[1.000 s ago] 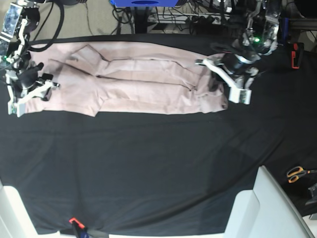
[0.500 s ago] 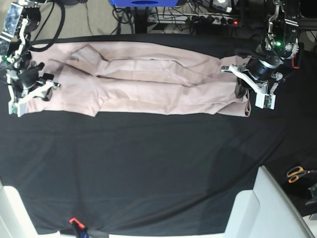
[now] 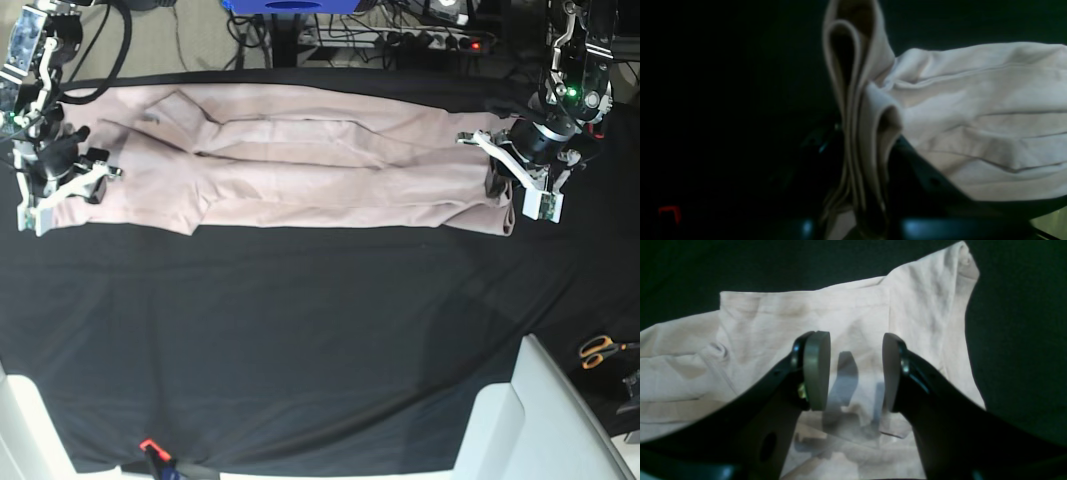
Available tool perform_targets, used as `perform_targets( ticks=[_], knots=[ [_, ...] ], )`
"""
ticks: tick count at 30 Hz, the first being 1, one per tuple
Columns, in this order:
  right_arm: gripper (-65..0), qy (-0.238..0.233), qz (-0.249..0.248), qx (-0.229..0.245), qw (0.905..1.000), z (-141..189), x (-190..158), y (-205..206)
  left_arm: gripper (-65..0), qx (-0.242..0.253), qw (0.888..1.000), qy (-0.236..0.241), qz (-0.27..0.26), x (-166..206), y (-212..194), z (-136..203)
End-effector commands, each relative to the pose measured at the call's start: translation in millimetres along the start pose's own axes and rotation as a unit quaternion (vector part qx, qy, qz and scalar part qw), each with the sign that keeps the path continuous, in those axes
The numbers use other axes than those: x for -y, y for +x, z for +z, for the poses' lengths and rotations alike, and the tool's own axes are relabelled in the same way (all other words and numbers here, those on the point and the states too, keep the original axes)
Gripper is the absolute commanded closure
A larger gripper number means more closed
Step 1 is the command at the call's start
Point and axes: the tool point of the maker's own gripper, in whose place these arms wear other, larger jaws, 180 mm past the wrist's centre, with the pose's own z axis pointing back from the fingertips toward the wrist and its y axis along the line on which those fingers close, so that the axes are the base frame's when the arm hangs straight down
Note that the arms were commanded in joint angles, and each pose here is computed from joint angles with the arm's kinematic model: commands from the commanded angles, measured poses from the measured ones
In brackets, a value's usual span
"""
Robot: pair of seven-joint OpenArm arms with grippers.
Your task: Fold the T-shirt properly
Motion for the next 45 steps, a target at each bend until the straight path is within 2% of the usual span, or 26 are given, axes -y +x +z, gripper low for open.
perform_targets(
  ticks=[1,6,13,15,22,29,36,40,45],
  knots=[
    [-23.6,0.001,0.006,0.022,0.9997,3.0,1.0,13.6,0.0,0.014,1.000,0.009,-0.005,-7.4,7.2,3.1],
    [-23.6,0.001,0.006,0.022,0.9997,3.0,1.0,13.6,0.0,0.014,0.999,0.031,0.003,-24.4,5.1,10.6],
    [-23.6,0.001,0.006,0.021,0.9998,2.7,1.1,12.8,0.0,0.025,0.999,0.017,0.022,-5.7,9.0,12.4],
    [-23.6,0.000,0.006,0.013,0.9999,2.6,1.3,10.0,0.0,0.008,0.999,0.012,0.033,0.3,4.6,11.0],
    [-23.6,0.000,0.008,0.005,1.0000,3.4,1.3,8.8,0.0,0.003,0.997,-0.016,0.072,32.8,12.9,4.8],
    [-23.6,-0.002,0.009,0.003,0.9999,2.8,3.5,8.6,0.0,-0.008,0.994,-0.078,0.071,86.7,7.0,0.0],
    [-23.6,-0.002,0.010,0.003,0.9999,2.8,3.7,8.5,0.0,-0.004,0.991,-0.091,0.094,103.3,9.0,-1.1],
    [-23.6,-0.003,0.011,0.004,0.9999,2.8,4.0,9.5,0.0,-0.011,0.989,-0.118,0.085,125.6,6.0,-1.3],
    [-23.6,-0.003,0.011,0.004,0.9999,2.8,4.0,9.5,0.0,0.002,0.985,-0.154,0.076,154.3,21.1,-5.0]
  ],
)
